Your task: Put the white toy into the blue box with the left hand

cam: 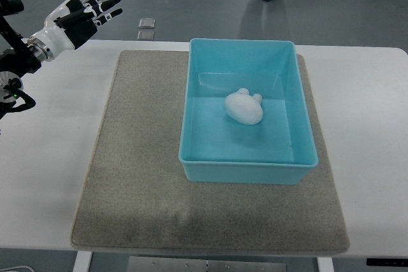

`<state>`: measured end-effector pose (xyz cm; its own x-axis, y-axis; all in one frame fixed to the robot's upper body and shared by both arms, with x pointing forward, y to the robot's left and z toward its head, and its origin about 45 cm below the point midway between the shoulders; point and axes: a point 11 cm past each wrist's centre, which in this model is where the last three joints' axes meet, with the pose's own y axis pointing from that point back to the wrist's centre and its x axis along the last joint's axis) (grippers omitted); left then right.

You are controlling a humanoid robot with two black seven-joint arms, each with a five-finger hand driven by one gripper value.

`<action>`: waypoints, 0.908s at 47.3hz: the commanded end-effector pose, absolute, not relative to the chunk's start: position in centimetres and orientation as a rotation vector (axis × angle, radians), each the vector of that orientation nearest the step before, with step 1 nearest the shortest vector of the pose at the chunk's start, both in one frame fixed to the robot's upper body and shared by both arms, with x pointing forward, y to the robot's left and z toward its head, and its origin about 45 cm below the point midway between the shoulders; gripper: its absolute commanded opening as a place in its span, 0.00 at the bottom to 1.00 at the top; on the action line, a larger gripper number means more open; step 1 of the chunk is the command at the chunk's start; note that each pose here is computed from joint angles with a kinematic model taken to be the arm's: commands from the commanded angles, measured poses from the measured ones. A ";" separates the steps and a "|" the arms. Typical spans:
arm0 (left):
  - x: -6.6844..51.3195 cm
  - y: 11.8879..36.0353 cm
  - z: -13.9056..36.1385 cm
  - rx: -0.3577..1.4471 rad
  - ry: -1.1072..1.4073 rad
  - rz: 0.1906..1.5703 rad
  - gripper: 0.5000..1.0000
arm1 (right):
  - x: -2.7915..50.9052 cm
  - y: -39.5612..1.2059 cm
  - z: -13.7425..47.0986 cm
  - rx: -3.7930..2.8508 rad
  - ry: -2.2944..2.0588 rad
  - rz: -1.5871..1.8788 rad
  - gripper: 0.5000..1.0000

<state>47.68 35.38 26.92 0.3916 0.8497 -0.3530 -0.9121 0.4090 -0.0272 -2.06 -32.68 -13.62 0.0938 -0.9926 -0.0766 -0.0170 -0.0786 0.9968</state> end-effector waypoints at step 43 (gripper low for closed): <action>47.5 35.5 26.5 -0.226 0.312 1.133 0.99 | -2.5 -32.4 -13.6 1.321 -1.101 -1.198 0.87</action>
